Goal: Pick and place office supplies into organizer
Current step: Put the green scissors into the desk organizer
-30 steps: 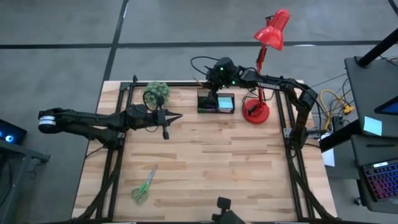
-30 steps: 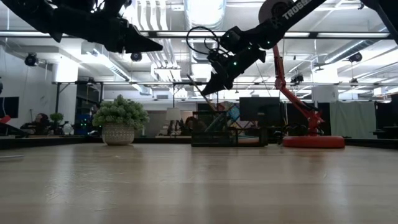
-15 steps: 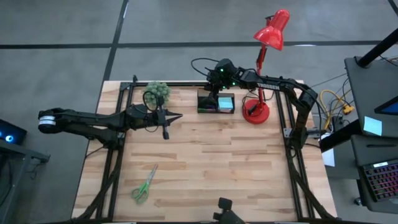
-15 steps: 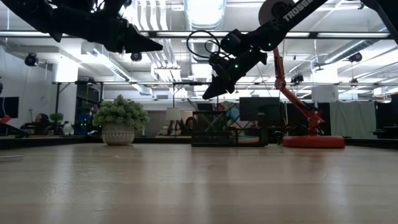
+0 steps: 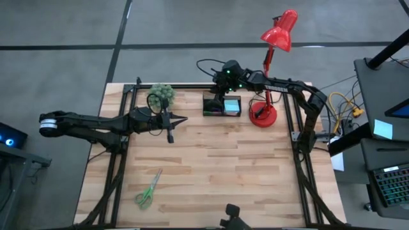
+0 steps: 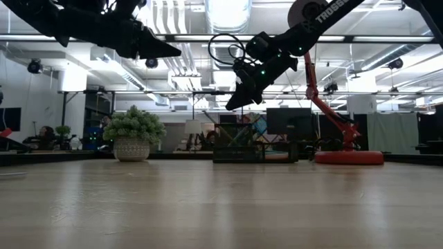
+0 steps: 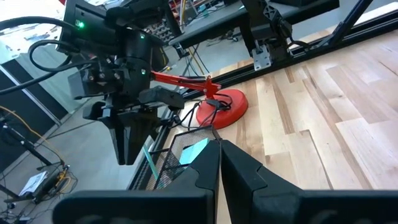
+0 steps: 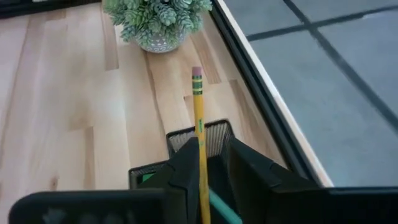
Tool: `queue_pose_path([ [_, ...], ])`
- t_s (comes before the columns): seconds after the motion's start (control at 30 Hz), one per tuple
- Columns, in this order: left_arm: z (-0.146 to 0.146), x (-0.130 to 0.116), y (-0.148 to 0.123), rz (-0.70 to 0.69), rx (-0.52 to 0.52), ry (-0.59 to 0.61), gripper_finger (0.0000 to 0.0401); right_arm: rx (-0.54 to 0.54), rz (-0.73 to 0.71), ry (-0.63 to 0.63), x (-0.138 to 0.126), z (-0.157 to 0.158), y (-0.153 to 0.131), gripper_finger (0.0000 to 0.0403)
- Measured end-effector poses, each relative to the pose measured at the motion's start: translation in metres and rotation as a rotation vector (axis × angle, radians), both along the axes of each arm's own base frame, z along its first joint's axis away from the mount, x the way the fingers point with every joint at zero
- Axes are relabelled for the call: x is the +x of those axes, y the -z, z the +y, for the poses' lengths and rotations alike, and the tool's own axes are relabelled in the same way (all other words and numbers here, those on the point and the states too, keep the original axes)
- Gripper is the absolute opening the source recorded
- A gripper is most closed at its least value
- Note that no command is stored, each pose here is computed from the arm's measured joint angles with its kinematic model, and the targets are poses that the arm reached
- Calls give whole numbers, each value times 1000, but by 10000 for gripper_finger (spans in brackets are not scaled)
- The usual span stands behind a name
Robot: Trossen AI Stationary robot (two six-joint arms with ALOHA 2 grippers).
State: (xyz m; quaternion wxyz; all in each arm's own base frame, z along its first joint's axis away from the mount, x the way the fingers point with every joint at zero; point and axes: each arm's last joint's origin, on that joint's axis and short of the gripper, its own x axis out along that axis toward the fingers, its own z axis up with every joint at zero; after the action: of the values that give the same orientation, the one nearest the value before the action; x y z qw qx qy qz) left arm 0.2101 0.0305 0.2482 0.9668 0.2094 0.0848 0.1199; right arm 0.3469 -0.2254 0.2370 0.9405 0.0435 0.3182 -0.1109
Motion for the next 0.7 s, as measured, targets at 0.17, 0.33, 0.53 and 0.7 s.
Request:
queue_pose_path([
  [0.17,0,0,-1,-2,0,-1,0,35,33,-6,-8,8,-10,70],
  [0.33,0,0,0,0,0,-1,0,53,21,-56,-16,24,-30,68],
  [0.53,0,-1,0,1,0,0,0,40,-10,-124,-30,59,-46,68],
  [0.7,0,-1,1,9,-1,0,0,-1,-74,-161,-53,86,-48,68],
])
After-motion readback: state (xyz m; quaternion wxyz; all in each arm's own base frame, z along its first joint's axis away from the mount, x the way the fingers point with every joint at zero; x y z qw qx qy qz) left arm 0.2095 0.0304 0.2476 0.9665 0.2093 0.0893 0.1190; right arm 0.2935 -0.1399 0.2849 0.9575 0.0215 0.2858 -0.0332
